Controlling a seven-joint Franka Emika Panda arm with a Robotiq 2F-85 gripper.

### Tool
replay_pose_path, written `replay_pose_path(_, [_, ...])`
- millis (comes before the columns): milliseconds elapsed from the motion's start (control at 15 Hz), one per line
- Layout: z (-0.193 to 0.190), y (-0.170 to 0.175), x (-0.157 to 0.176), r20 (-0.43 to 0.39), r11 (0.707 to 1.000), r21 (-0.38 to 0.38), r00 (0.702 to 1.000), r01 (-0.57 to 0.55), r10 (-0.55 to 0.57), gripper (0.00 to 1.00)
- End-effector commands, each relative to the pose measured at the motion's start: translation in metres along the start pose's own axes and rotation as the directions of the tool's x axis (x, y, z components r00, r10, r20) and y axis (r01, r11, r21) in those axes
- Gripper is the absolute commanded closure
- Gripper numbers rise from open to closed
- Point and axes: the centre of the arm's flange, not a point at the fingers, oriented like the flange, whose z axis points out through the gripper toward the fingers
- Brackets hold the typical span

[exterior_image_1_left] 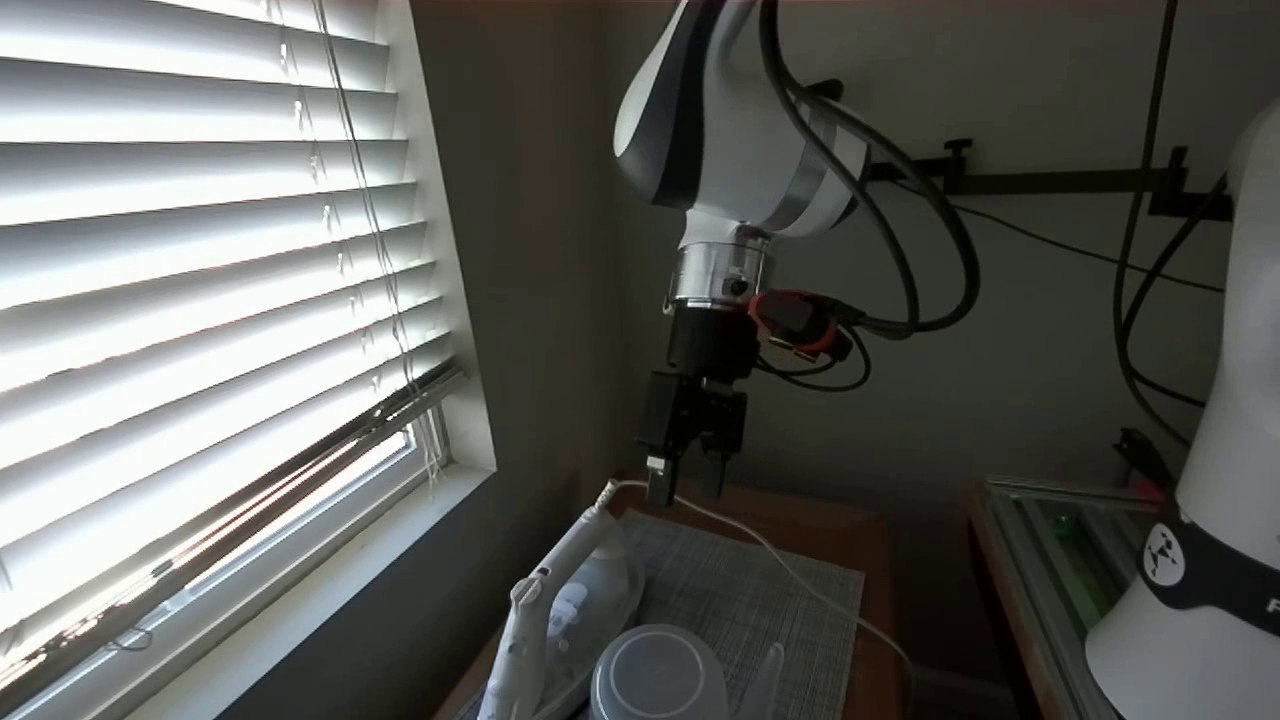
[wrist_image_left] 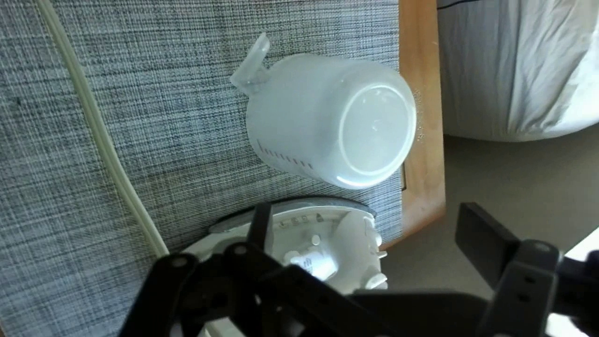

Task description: Turn the plastic jar over

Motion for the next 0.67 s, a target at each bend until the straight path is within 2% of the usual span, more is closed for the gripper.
replay_pose_path(0, [-0.012,-0.029,-0.054,0.012,0.981,0.047,0.981,0.191,-0.191,0.00])
replay_pose_path(67, [-0.003,-0.013,0.001,0.005,0.995,0.018,0.995,0.098,-0.098,0.00])
replay_pose_path(267, [-0.005,-0.021,0.001,0.009,0.987,0.039,0.988,0.157,-0.157,0.00])
replay_pose_path(600, [-0.006,-0.021,0.001,0.009,0.985,0.039,0.985,0.169,-0.170,0.00])
